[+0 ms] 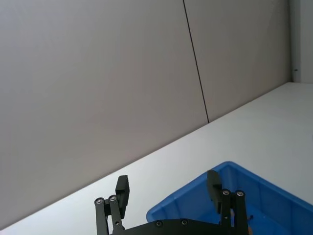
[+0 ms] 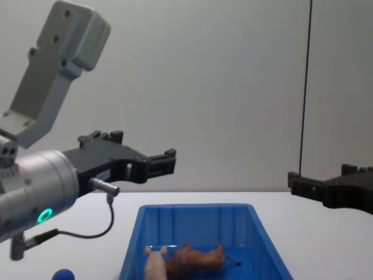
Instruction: Pick up the two dolls from the table and place them into the box.
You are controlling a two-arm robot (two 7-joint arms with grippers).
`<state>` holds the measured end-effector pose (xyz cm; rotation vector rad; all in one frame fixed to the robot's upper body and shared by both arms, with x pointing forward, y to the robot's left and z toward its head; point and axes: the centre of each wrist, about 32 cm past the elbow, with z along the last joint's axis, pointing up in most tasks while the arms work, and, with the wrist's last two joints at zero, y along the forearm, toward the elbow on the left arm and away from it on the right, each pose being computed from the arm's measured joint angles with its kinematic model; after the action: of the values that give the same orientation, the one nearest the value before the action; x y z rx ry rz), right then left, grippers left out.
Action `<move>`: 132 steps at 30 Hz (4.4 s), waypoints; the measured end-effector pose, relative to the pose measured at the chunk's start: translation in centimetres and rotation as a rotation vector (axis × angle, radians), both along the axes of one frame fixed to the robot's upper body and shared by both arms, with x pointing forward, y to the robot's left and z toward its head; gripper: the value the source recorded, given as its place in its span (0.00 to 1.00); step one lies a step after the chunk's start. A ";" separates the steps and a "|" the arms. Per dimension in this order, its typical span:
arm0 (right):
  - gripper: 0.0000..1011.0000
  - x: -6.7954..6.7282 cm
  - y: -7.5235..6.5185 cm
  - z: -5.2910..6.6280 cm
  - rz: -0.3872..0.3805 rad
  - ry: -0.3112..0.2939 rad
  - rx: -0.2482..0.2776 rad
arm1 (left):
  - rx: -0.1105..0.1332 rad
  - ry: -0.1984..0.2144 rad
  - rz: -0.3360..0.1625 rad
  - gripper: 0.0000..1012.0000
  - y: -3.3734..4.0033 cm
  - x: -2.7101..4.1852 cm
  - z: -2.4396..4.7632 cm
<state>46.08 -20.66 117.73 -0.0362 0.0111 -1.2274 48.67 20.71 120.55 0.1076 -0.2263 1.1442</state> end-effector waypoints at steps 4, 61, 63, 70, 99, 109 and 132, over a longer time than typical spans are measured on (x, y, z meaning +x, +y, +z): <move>0.99 -0.1 -0.1 0.0 -0.005 0.000 0.000 | 0.005 0.043 0.028 0.99 0.65 -0.43 0.03; 0.99 -0.3 -0.2 0.0 -0.017 0.000 -0.001 | -0.060 0.488 0.190 0.64 5.58 -1.96 -4.67; 0.99 -0.3 -0.2 0.0 -0.017 0.000 -0.001 | -0.063 0.492 0.191 0.58 5.61 -1.94 -4.76; 0.99 -0.3 -0.2 0.0 -0.017 0.000 -0.001 | -0.071 0.486 0.191 0.35 5.61 -1.91 -4.81; 0.99 -0.3 -0.2 0.0 -0.017 0.000 -0.001 | -0.088 0.210 -0.011 0.15 3.05 0.37 0.08; 0.99 -0.3 -0.2 0.0 -0.017 0.000 -0.001 | -0.111 0.170 -0.140 0.20 0.98 1.91 0.81; 0.99 -0.3 -0.2 0.0 -0.017 0.000 -0.001 | -0.140 0.132 -0.298 0.90 -2.28 3.91 1.48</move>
<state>45.79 -20.88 117.71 -0.0365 0.0108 -1.2445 52.58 18.42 122.04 0.0241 -0.0420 0.8497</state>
